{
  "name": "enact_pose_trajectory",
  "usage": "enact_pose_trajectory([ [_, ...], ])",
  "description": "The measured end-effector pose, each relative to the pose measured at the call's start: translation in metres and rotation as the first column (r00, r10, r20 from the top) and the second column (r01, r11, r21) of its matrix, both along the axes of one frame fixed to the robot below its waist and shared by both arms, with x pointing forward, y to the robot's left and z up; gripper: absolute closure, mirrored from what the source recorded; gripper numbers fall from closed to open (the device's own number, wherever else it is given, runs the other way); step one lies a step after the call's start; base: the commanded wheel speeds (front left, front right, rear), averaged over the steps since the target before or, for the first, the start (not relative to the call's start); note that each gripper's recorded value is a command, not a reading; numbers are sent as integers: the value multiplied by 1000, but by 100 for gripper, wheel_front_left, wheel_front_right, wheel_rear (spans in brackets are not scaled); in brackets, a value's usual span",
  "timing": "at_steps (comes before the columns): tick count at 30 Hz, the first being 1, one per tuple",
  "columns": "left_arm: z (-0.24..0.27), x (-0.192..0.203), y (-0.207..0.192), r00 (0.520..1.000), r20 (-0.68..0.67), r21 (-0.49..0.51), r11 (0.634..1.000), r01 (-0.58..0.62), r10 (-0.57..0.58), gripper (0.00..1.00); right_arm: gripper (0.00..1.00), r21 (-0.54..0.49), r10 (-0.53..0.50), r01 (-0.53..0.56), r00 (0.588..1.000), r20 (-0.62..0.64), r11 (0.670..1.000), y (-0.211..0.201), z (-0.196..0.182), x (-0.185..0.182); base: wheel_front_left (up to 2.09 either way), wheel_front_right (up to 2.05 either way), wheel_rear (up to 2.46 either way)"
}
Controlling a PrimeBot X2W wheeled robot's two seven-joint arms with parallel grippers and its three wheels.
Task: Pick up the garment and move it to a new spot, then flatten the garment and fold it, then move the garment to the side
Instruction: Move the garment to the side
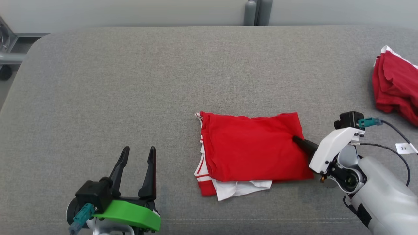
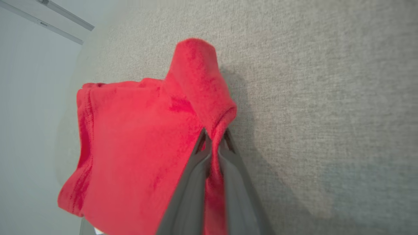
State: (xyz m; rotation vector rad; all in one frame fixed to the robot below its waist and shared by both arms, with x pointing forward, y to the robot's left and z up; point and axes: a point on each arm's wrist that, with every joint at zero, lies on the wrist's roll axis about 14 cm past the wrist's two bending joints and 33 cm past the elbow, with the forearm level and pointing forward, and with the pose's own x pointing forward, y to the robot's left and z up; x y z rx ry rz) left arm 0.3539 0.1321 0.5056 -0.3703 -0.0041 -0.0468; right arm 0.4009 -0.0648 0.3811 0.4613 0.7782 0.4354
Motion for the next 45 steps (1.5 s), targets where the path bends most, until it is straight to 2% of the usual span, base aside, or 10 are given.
enact_pose_trajectory([
  [4, 1, 1, -2, 1000, 5, 0, 1000, 6, -6, 0, 100, -7, -22, 22, 999, 38, 1000, -10, 11, 11, 0, 0, 0],
  [14, 3, 8, -17, 998, 13, -7, 998, 56, -56, 0, 100, -105, -119, 140, 975, 189, 985, -82, 51, 49, 0, 0, 0],
  [24, 2, 13, -37, 993, 15, -19, 993, 117, -116, 0, 100, -154, -228, 285, 924, 307, 946, -140, 99, 80, 0, 0, 0],
  [36, -7, 14, -42, 991, -15, -25, 991, 130, -130, 0, 100, -270, -215, 327, 903, 372, 906, -171, 142, 115, 0, 0, 0],
  [45, -7, 15, -35, 994, -17, -18, 994, 110, -110, 0, 100, -358, -159, 291, 922, 354, 887, -169, 152, 129, 0, 0, 0],
])
